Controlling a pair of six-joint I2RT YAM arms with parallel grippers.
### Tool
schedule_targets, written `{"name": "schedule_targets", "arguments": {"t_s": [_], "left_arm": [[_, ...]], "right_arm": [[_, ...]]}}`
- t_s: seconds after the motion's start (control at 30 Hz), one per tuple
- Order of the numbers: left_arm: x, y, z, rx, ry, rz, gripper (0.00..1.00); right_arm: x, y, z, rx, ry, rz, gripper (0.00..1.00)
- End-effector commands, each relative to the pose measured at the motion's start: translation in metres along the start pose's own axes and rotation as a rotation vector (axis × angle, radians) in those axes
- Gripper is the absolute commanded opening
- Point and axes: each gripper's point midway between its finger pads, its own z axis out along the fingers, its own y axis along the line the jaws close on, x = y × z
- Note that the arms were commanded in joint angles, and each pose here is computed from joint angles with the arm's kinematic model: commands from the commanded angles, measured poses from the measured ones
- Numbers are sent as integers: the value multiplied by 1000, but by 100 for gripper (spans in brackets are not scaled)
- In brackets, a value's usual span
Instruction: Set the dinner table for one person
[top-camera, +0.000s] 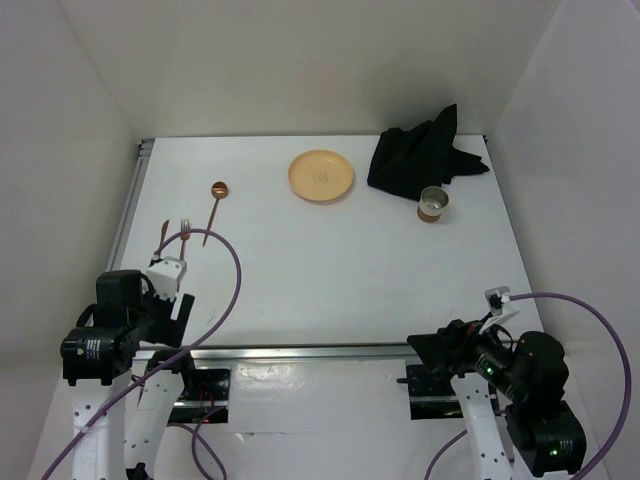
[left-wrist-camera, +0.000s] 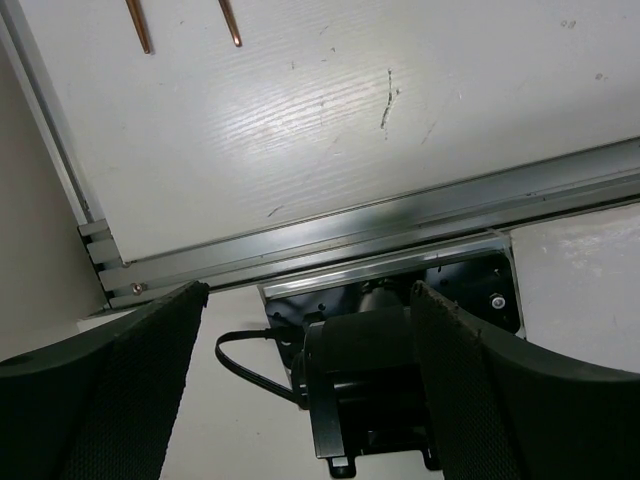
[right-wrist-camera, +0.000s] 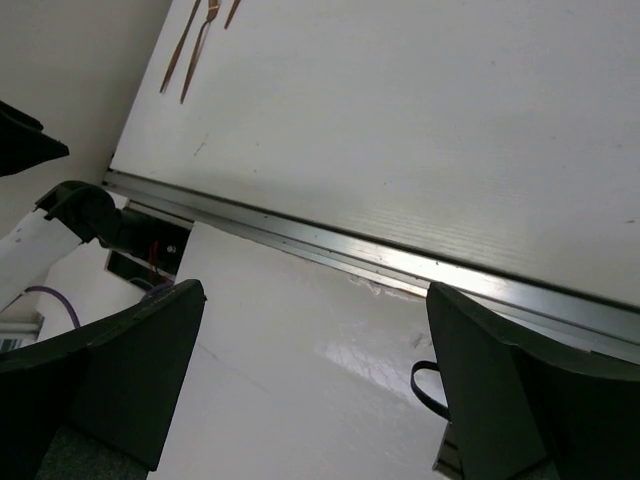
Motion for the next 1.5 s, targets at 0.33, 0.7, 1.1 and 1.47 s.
{"name": "schedule_targets", "arguments": {"t_s": [0.33, 0.7, 1.1, 1.47], "left_arm": [[-94, 51, -32, -213, -278, -33, 100], [-222, 64, 10, -63, -355, 103, 100], [-235, 37, 71, 127, -293, 88, 100], [-230, 59, 95, 21, -184, 74, 100]], "right_arm": [[-138, 3, 13, 202, -121, -36, 100], [-277, -89, 162, 431, -310, 129, 100], [-343, -302, 351, 664, -180, 202, 100], [-305, -389, 428, 551, -135, 174, 100]]}}
